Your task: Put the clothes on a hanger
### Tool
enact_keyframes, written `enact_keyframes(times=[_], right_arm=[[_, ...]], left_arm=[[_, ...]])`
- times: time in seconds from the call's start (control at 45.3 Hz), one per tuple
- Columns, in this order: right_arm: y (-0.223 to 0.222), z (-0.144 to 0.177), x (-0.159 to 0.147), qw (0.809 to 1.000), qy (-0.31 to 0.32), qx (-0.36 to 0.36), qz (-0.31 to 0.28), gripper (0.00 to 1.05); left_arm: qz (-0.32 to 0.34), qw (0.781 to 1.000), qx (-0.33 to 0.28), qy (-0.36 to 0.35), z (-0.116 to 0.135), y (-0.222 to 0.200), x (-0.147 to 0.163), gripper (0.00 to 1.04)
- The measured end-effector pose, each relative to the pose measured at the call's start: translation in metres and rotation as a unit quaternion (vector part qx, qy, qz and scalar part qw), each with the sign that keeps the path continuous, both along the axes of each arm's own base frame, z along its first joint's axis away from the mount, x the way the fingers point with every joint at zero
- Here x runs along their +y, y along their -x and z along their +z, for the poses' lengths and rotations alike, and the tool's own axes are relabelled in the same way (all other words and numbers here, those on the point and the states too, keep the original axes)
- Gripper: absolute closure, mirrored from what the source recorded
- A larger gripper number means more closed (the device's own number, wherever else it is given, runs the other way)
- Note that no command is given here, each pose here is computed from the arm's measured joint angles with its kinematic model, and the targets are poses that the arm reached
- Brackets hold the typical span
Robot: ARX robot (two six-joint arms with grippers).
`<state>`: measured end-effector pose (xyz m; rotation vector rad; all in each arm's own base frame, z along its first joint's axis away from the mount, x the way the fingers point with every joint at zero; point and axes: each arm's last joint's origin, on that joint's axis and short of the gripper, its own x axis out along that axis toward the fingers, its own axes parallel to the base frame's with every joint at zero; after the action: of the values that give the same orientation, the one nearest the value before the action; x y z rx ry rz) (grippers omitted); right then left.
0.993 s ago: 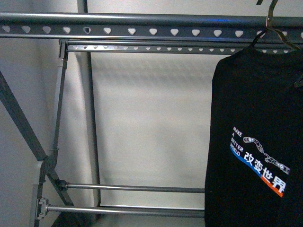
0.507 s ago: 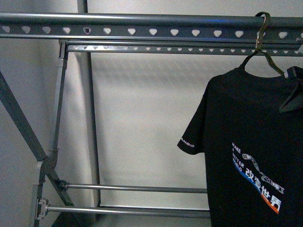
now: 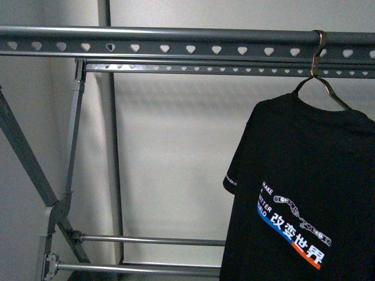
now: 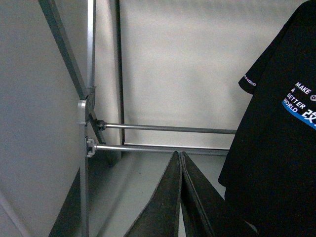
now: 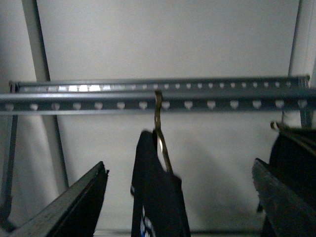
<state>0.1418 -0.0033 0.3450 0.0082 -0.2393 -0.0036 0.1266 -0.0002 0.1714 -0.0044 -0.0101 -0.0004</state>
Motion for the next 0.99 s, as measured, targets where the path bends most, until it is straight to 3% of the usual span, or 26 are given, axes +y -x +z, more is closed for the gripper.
enact_keyframes(times=[0.11, 0.221, 0.419, 0.485, 0.993], right_arm=[[0.042, -0.050, 0.003, 0.997, 0.002, 0.081, 0.006, 0.36], [0.044, -0.097, 0.003, 0.993, 0.002, 0.119, 0.000, 0.55], [0.044, -0.121, 0.003, 0.992, 0.002, 0.123, 0.001, 0.85], [0.045, -0.128, 0.003, 0.993, 0.002, 0.115, 0.001, 1.03], [0.044, -0.162, 0.003, 0.993, 0.004, 0.119, 0.001, 1.02]], left_arm=[[0.000, 1.000, -0.002, -0.001, 0.000, 0.002, 0.000, 1.01], [0.000, 1.000, -0.008, -0.001, 0.002, 0.006, 0.000, 1.01], [-0.001, 1.000, -0.006, -0.001, 0.002, 0.010, 0.000, 1.01], [-0.001, 1.000, -0.007, -0.001, 0.002, 0.013, 0.000, 1.01], [-0.001, 1.000, -0.003, -0.001, -0.002, 0.030, 0.000, 1.01]])
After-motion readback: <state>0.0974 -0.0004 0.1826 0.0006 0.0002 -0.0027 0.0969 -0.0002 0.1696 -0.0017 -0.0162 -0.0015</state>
